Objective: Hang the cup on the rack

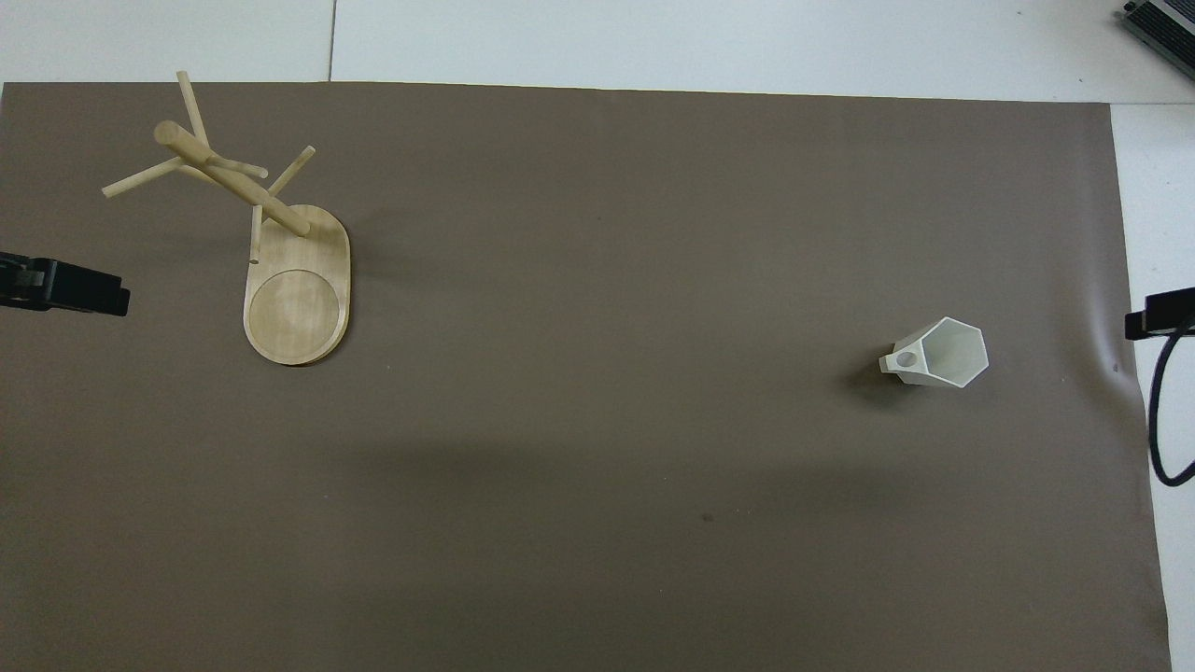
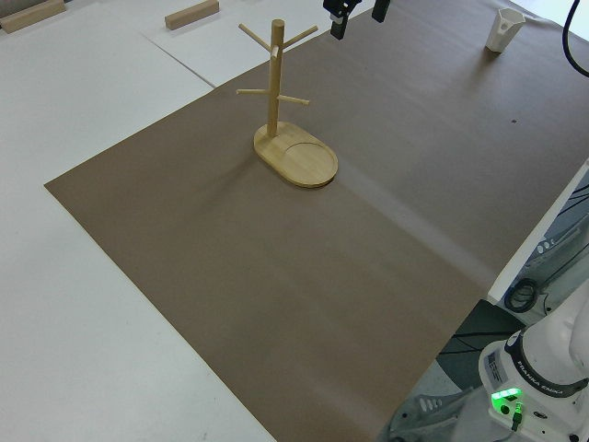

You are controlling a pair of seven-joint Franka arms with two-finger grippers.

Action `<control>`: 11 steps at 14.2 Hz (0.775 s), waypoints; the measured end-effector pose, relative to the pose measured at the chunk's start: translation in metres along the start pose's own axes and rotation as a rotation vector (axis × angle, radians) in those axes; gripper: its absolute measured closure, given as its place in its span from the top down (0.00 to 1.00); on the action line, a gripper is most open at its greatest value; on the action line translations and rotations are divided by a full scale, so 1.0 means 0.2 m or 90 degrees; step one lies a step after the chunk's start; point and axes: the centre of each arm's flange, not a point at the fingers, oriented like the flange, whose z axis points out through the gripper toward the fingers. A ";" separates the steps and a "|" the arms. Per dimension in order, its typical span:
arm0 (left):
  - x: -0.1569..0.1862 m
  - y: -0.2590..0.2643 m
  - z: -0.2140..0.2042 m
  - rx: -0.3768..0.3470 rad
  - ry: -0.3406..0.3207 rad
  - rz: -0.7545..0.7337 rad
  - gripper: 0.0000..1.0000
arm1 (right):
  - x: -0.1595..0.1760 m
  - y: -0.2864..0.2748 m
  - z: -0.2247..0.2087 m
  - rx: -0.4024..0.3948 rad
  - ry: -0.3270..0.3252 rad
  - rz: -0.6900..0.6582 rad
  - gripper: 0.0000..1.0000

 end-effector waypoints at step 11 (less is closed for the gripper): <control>0.00 -0.01 0.00 0.000 0.001 -0.003 1.00 | 0.00 0.00 0.02 -0.001 -0.007 0.000 1.00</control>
